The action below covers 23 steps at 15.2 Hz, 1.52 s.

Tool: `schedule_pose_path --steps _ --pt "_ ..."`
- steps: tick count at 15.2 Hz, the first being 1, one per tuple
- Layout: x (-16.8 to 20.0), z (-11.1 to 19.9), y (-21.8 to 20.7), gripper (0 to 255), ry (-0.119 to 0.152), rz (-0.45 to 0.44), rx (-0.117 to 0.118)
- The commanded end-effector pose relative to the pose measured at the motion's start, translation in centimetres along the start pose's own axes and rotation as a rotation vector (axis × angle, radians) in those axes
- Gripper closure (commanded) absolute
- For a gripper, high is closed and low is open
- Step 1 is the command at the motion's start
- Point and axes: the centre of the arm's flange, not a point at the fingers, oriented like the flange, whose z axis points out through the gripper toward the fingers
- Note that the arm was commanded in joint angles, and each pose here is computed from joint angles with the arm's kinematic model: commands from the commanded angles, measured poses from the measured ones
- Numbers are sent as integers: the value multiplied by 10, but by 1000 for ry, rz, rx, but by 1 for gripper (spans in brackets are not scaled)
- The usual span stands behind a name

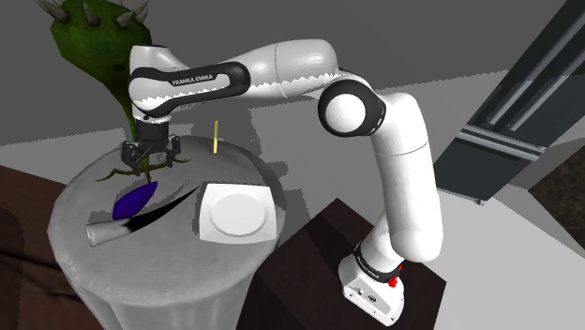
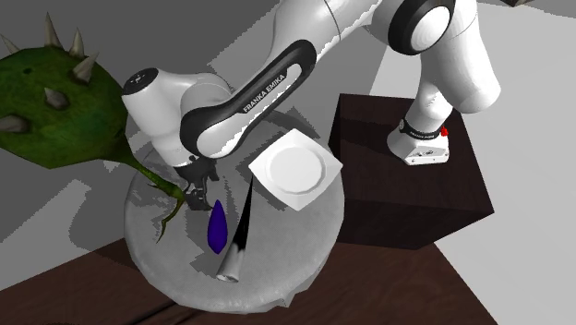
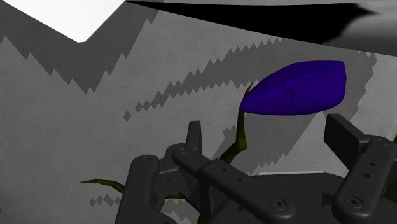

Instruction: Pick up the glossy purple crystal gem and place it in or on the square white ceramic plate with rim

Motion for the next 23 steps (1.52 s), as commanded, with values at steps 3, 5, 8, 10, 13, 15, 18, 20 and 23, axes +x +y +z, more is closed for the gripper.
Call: schedule_pose_path --steps 3,5,8,10,13,15,18,20,23 --pt "0 1 0 255 -1 0 0" --pt "0 1 0 255 -1 0 0" --pt "0 1 0 255 -1 0 0" --pt "0 0 0 255 -1 0 0" --pt "-27 13 -33 0 103 308 -75" --pt "-41 30 -72 0 207 616 -149" --pt "-36 63 -130 0 362 1078 -260" --pt "-27 75 -147 0 414 1233 -298" --pt "-24 89 -140 0 414 1233 -298"
